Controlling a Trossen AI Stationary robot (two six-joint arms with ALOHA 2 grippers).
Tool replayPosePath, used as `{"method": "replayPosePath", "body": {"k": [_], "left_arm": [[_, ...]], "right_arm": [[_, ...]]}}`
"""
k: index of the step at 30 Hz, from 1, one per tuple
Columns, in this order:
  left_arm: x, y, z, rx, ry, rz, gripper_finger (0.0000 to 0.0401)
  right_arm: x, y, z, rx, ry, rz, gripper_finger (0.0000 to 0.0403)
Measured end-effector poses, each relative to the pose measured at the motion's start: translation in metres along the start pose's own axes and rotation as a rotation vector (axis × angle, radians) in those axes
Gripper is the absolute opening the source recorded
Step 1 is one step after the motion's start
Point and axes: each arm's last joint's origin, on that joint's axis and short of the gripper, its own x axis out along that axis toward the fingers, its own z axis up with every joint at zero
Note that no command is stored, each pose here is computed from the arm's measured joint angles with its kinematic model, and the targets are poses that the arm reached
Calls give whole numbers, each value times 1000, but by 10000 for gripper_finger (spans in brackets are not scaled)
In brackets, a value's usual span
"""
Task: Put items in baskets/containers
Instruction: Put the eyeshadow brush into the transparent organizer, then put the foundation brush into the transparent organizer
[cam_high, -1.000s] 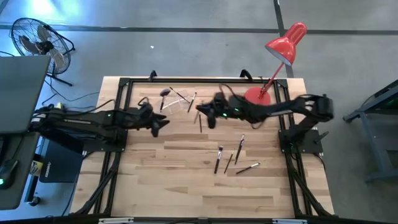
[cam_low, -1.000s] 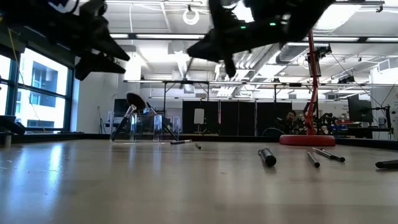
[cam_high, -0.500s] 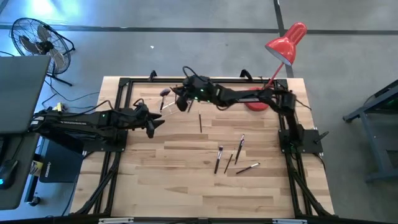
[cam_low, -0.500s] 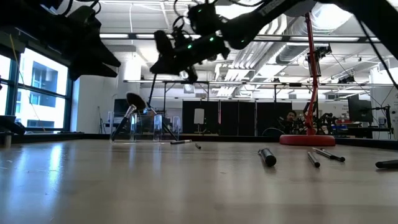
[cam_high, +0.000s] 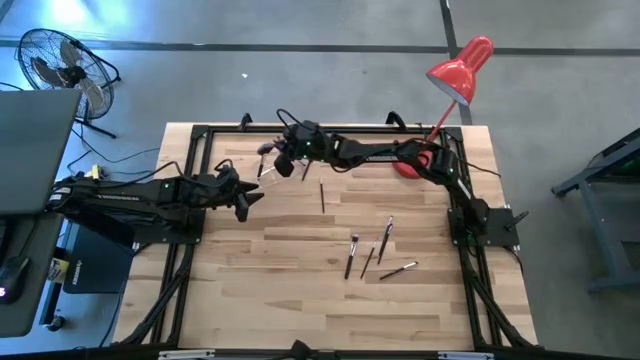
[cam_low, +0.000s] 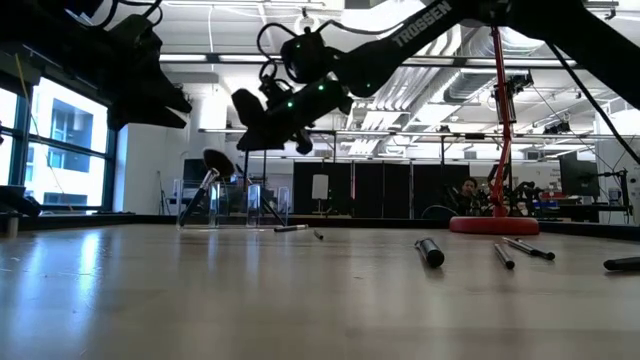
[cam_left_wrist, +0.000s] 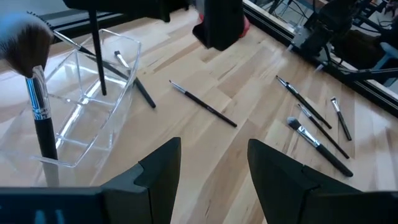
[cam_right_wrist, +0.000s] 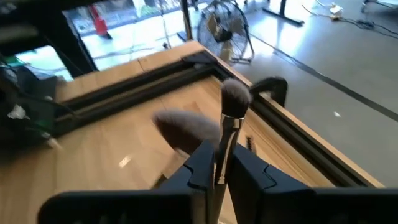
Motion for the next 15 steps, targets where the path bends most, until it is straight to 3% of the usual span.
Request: {"method": "replayPosePath", "body": {"k": [10, 15], "left_arm": [[0, 0, 0, 15, -3, 4, 184], [0, 0, 0, 14, -7, 5, 184]], "right_arm": [[-2, 2, 2, 25, 12, 57, 59], [-25, 6, 27, 16, 20, 99, 48]]}}
